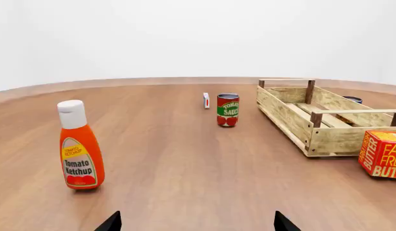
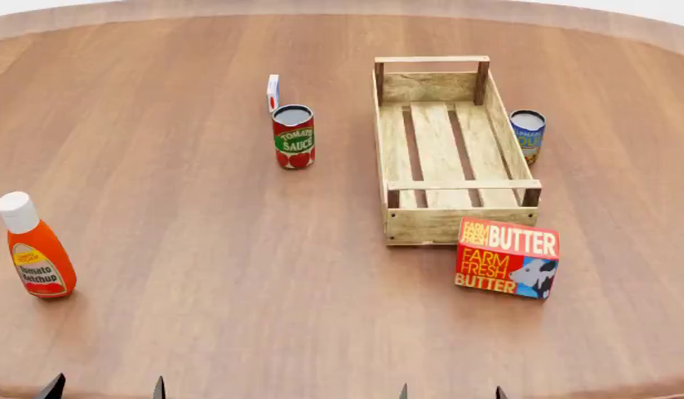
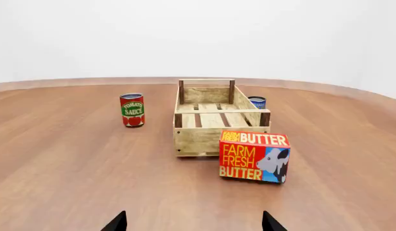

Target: Pick up the butter and put it in the tray.

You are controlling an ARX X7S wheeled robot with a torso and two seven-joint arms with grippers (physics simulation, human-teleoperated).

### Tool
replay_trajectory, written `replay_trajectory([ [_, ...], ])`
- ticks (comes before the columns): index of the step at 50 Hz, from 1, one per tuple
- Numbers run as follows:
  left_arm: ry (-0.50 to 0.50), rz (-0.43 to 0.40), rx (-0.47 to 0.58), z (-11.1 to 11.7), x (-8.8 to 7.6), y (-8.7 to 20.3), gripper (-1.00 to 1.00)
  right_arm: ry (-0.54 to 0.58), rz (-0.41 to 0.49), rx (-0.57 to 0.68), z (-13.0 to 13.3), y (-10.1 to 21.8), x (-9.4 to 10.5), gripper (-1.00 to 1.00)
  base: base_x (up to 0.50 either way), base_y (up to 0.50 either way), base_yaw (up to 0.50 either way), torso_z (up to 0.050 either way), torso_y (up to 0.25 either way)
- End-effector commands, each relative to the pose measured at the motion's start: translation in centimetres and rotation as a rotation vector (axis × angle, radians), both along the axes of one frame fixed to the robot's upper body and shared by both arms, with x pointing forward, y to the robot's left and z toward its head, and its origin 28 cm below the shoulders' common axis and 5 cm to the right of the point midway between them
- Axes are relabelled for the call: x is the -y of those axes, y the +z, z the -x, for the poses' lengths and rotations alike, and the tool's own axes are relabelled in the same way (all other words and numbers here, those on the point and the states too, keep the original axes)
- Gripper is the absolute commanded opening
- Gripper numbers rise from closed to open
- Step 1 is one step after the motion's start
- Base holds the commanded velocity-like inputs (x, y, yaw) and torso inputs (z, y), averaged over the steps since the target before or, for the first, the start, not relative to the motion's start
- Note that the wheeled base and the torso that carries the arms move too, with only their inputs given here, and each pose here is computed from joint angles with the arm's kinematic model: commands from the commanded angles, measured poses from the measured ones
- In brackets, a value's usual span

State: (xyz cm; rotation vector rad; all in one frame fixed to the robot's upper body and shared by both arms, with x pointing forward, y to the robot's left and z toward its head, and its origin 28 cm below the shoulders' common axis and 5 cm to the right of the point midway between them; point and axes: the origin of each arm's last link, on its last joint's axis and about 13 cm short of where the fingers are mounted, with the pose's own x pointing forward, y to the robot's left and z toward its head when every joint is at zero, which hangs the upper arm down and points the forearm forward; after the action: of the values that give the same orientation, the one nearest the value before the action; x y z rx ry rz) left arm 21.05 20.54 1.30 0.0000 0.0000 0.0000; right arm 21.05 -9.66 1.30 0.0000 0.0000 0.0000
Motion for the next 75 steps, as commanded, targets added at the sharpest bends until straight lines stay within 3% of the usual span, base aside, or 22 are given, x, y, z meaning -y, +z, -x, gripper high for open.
replay_trajectory([
  [1, 0.0, 0.0, 0.0, -0.04, -0.02, -0.07, 1.0, 0.0, 0.0, 0.0, -0.02, -0.03, -0.02, 1.0, 0.0, 0.0, 0.0, 0.0, 0.0],
  [18, 0.001, 0.0, 0.002, 0.02, -0.03, 0.07, 1.0, 0.014, -0.006, -0.006, 0.1, 0.08, -0.12, 1.0, 0.0, -0.01, 0.0, 0.0, 0.0],
  [46, -0.003, -0.01, 0.004, 0.0, 0.01, 0.13, 1.0, 0.018, -0.009, -0.02, 0.13, 0.12, -0.11, 1.0, 0.0, -0.5, 0.0, 0.0, 0.0],
  [49, -0.002, -0.008, 0.003, 0.0, 0.02, 0.1, 1.0, 0.019, -0.037, -0.035, 0.06, 0.13, -0.13, 1.0, 0.0, -0.09, 0.0, 0.0, 0.0],
  [55, -0.001, -0.007, 0.002, 0.02, -0.01, 0.04, 1.0, 0.017, -0.004, -0.028, 0.1, 0.03, -0.22, 1.0, 0.0, 0.0, 0.0, 0.0, 0.0],
  [75, 0.003, -0.008, 0.001, -0.04, -0.04, 0.01, 1.0, 0.03, 0.03, -0.015, 0.33, -0.05, -0.38, 1.0, 0.5, 0.0, 0.0, 0.0, 0.0],
])
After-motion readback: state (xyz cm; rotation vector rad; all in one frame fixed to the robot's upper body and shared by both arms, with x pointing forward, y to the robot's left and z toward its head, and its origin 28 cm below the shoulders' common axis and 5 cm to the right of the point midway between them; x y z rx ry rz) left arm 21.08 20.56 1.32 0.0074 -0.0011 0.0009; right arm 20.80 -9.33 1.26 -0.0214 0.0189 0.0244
